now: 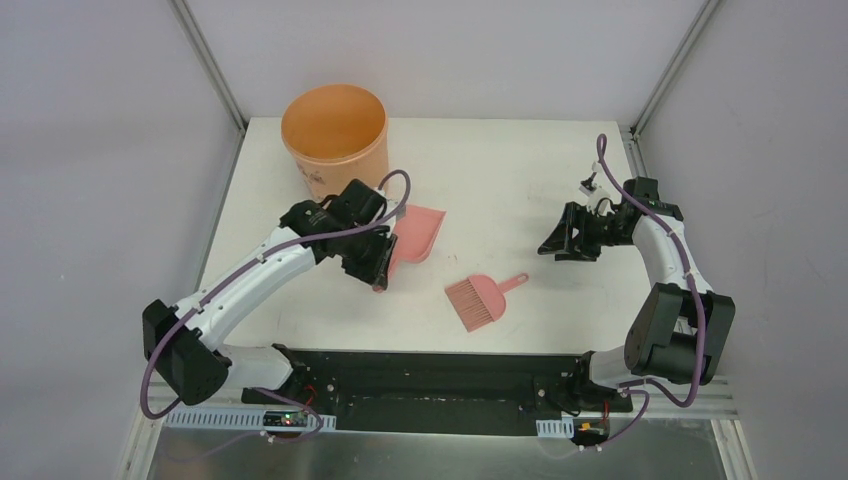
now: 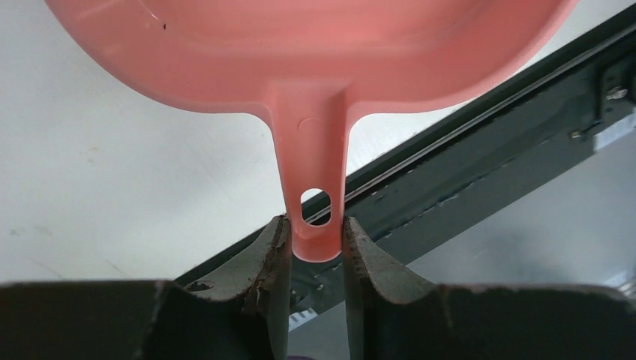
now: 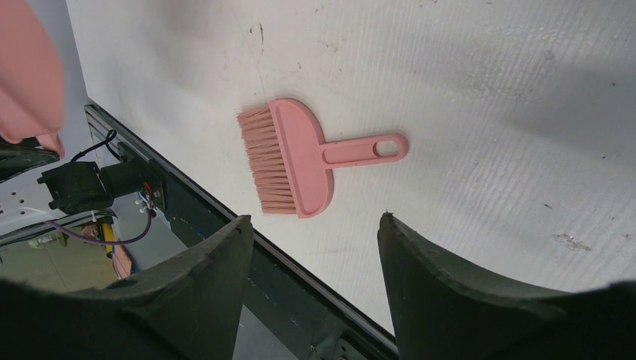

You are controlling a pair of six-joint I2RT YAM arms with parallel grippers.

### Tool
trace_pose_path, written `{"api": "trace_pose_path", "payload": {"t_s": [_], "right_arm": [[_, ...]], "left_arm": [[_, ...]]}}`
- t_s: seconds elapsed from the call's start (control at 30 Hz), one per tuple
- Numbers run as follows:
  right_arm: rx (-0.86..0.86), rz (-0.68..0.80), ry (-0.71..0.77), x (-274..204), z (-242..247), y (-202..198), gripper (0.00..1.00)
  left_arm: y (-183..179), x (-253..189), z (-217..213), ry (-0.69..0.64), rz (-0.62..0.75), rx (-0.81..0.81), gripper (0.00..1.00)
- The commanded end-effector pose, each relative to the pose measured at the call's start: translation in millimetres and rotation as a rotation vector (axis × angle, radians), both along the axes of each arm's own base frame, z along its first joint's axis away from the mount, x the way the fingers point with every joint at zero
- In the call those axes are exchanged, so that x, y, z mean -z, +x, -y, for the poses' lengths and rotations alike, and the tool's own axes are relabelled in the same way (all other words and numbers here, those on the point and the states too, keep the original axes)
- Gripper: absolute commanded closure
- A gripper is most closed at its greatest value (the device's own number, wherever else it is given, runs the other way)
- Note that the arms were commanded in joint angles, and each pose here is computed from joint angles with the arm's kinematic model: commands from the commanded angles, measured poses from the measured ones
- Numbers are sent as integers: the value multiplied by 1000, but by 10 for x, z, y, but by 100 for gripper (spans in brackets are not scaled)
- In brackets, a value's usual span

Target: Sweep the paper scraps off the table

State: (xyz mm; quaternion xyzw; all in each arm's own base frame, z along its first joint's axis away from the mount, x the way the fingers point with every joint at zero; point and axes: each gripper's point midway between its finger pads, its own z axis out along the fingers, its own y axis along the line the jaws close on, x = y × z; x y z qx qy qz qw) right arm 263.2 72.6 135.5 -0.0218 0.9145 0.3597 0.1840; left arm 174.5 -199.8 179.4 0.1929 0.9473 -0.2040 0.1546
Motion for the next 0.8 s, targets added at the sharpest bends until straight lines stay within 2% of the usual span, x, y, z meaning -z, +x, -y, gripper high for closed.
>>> {"api": "trace_pose_path", "payload": {"t_s": [0.0,0.27,0.4,0.67,0.77], "right_arm": [[-8,54,-8,-94,30,49,36],[-13,59,-7,-102,25,37,36],[-15,64,-7,-111,22,28,36],[-17,60,-6,-100,21,28,36],[-19,56,-3,-93,18,25,36]], "left_arm": [[-47,247,-174,186,1,13,100],[72,545,-156,297,-43,13,100],[192,707,-20,293,-53,15,95],[263,1004,201,279,-95,42,95],[249,1057,239,278,-102,49,89]]}}
